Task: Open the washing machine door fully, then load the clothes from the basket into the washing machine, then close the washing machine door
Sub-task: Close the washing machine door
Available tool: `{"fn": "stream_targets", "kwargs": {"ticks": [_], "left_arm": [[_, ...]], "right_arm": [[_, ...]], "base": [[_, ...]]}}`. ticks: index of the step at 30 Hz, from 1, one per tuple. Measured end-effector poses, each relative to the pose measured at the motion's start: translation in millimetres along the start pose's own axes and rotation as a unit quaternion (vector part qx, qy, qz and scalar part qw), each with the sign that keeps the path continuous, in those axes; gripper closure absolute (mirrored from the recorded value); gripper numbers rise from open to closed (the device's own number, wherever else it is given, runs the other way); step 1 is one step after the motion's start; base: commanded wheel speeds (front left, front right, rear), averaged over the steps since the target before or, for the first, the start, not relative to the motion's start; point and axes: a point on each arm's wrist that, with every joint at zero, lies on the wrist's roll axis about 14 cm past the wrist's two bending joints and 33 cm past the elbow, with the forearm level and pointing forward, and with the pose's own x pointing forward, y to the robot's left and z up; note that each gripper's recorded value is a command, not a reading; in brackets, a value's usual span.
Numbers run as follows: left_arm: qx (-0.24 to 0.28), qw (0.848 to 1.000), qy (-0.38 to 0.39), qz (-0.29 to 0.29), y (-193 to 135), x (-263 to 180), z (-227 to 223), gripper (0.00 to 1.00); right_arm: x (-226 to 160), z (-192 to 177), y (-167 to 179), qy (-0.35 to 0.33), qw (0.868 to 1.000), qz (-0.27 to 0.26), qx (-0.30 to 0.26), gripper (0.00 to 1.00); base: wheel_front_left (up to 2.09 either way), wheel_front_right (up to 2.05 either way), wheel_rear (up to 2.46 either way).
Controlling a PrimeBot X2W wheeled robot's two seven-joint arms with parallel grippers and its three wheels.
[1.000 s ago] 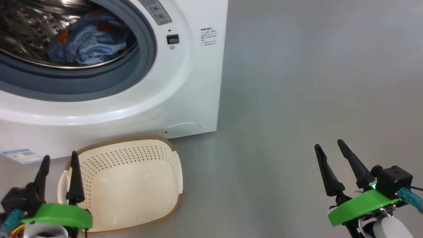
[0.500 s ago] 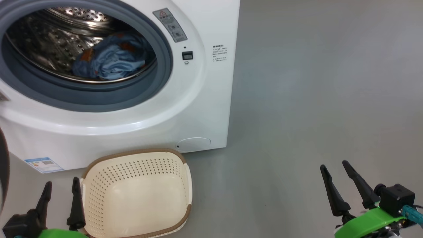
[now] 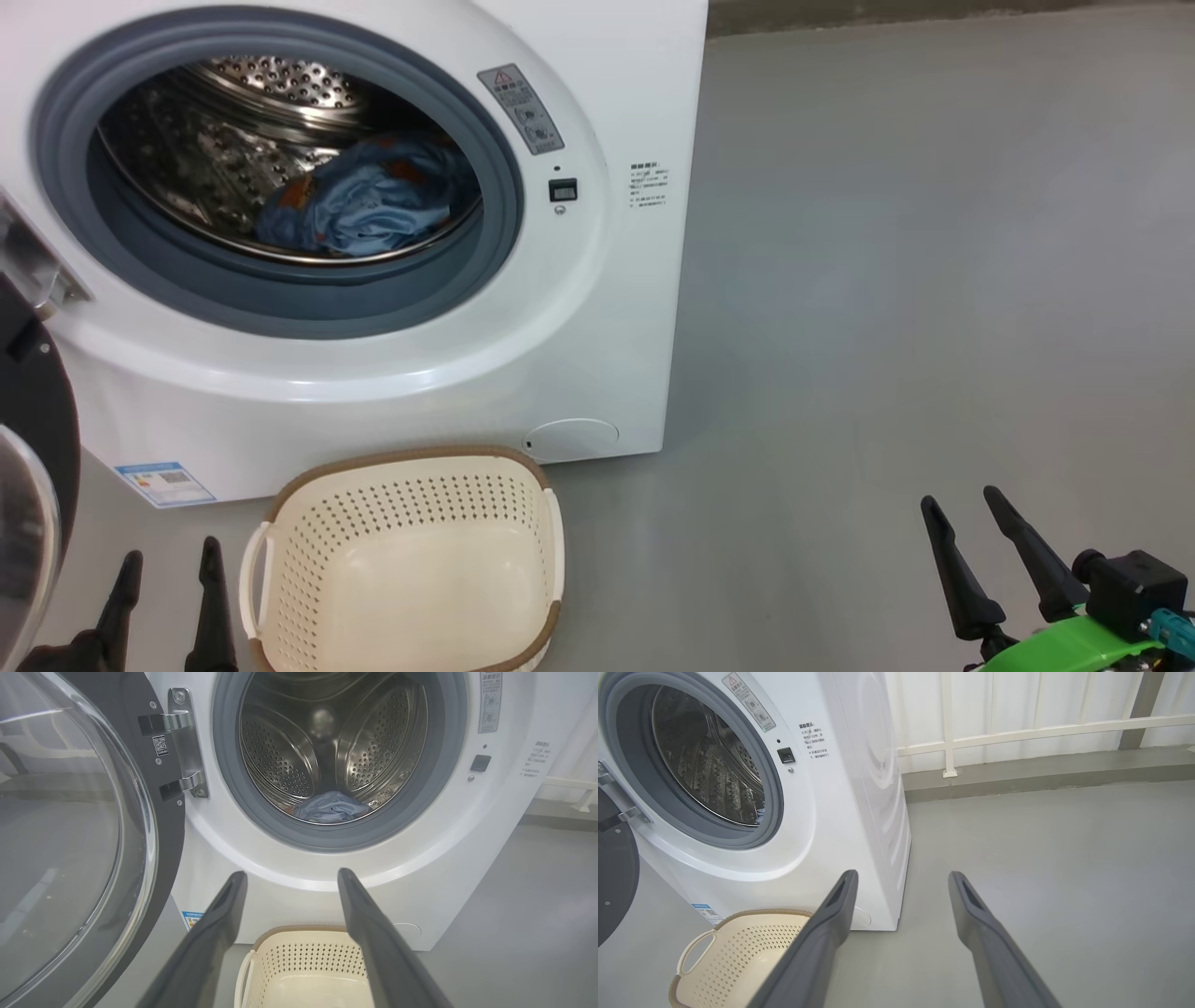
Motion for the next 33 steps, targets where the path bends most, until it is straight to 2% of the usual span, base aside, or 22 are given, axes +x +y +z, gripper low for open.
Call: {"fn": "stream_targets", "kwargs": {"ticks": [33], "left_arm": [[0.006, 1.0, -0.009, -0.003, -0.6, -5.5, 6.5, 0.0]], "right_arm": [[-6.7, 1.8, -2.3, -0.003, 1.0, -0.005, 0.0, 0.0]], "base": [[0.0, 0.0, 0.0]]}}
